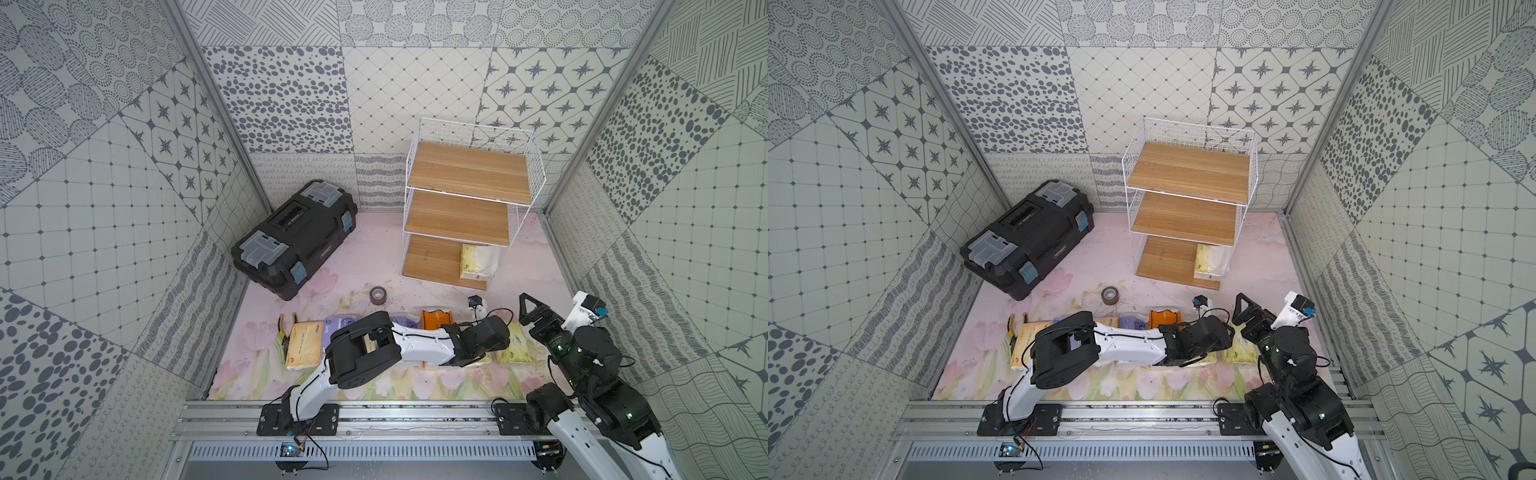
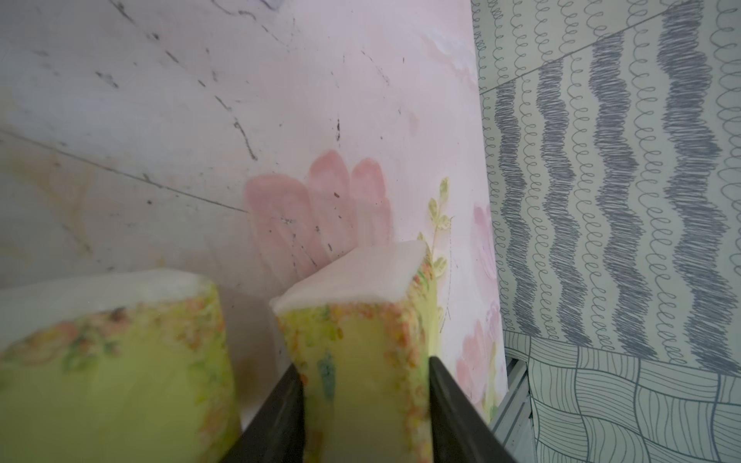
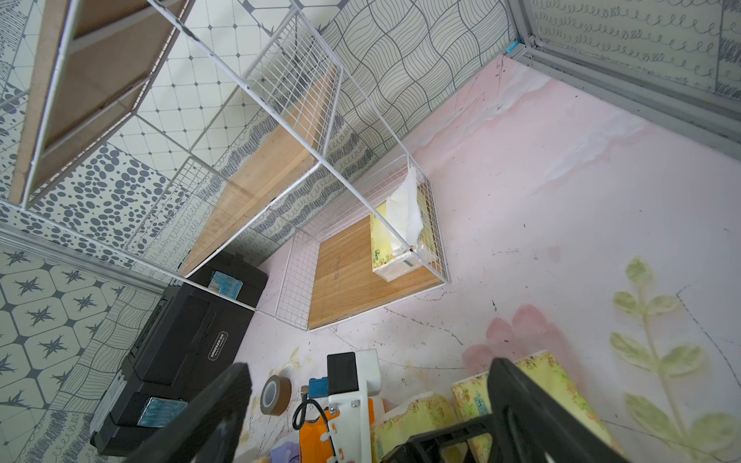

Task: Remove the tissue boxes from the shelf
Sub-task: Place the box of tissues at the center of the board, then pick up a box of tissues from the shelf.

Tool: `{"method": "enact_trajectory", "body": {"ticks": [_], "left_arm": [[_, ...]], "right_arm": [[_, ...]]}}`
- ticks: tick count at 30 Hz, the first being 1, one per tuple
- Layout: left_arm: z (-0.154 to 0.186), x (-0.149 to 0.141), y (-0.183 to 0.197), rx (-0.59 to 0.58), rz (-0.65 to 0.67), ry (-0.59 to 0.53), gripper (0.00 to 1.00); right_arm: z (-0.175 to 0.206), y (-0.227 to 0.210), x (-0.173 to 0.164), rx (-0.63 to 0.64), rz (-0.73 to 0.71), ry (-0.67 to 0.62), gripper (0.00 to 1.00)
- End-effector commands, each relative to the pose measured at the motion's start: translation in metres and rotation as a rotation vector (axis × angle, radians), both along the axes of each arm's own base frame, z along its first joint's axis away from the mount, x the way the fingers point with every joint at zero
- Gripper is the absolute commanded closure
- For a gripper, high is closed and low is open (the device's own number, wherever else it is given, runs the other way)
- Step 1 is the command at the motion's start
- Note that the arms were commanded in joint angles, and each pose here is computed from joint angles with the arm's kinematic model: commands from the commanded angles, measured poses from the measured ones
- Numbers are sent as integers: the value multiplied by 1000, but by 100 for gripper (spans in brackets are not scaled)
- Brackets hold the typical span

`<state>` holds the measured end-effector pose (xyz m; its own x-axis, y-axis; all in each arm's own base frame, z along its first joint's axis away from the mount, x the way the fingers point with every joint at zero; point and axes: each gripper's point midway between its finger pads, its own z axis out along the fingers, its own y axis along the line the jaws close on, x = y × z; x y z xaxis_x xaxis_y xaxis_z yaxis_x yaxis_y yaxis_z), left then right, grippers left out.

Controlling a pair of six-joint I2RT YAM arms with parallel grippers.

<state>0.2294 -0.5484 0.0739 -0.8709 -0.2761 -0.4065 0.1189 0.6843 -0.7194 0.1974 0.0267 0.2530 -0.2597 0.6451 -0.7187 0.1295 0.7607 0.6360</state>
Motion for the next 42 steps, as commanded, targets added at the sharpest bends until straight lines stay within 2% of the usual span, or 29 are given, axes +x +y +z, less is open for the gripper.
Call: {"method": "enact_trajectory", "body": {"ticks": [1, 5, 8, 12, 16, 19, 23, 26, 34, 42], "left_arm": [[31, 10, 13, 2, 57, -97, 42], [61, 12, 31, -27, 99, -152, 34], [85, 14, 48, -42, 125, -209, 31], [103, 21, 77, -60, 178, -238, 30], [97, 38, 105, -57, 217, -205, 34], [85, 55, 119, -48, 235, -155, 39], [79, 77, 124, -42, 239, -170, 43], [74, 98, 122, -66, 229, -176, 48], [64, 151, 105, -90, 247, -239, 61], [40, 194, 101, -99, 303, -229, 63]], "right_arm": [[3, 2, 1, 18, 5, -23, 4], [-3, 3, 3, 20, 6, -5, 4], [-7, 5, 5, 25, 7, 6, 5], [-14, 10, 10, 43, 18, 24, 7], [-26, 21, 18, 88, 43, 65, 11], [-57, 29, 25, 103, 48, 149, 12], [-89, 36, 34, 111, 38, 250, 13], [-99, 42, 39, 126, 44, 277, 14], [-91, 39, 41, 128, 38, 235, 18], [-79, 35, 40, 126, 25, 189, 20]]}}
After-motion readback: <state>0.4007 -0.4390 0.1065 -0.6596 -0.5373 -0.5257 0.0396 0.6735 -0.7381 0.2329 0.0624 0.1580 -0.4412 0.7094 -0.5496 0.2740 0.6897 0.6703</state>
